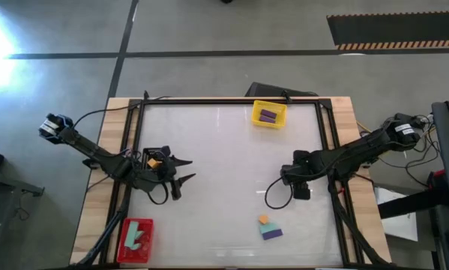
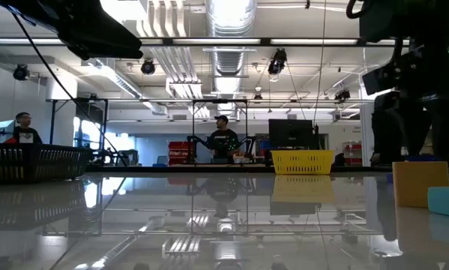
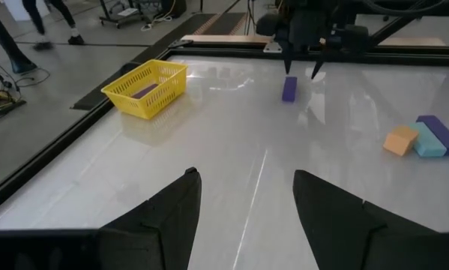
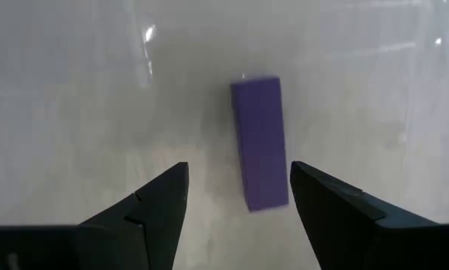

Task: Sort & place blocks by color
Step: Put the purple block into the yellow bin

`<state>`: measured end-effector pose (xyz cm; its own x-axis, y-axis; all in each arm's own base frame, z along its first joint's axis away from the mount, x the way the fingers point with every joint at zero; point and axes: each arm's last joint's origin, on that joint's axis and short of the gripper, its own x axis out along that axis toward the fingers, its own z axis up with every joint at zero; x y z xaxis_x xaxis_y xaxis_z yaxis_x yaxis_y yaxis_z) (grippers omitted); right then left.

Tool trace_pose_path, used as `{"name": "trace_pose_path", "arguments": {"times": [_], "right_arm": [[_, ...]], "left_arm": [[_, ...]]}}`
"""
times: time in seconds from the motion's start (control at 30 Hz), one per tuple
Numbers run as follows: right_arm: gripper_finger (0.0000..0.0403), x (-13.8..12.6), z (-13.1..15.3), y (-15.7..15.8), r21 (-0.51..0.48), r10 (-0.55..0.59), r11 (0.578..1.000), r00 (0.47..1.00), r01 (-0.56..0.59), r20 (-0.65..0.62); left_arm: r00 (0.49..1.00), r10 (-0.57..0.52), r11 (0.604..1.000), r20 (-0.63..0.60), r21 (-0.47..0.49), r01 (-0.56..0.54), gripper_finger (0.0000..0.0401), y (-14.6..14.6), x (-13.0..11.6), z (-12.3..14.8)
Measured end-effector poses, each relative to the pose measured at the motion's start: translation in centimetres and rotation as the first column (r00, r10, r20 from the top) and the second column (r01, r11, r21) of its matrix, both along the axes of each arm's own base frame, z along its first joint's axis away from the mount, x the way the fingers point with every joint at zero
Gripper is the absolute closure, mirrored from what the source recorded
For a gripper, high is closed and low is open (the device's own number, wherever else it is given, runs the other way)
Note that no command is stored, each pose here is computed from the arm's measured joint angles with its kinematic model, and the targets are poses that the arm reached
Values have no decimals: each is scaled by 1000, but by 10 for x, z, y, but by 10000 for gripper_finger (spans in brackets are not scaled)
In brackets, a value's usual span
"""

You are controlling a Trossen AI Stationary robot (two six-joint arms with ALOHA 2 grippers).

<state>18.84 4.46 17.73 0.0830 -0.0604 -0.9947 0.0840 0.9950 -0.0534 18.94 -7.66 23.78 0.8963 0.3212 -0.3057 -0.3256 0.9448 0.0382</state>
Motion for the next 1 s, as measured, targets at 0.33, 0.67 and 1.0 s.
{"name": "trace_pose_path", "arguments": {"times": [0.33,0.67,1.0], "right_arm": [[179,2,-18,-2,-31,8,999,994,-5,105],[179,2,-30,-9,-42,-37,998,987,45,159],[206,-3,-42,-12,-31,-47,998,982,53,182]], "left_arm": [[1000,0,1000,-1,1,0,205,0,0,0],[1000,0,1000,-1,1,0,205,0,0,0],[1000,0,1000,-1,1,0,205,0,0,0]]}}
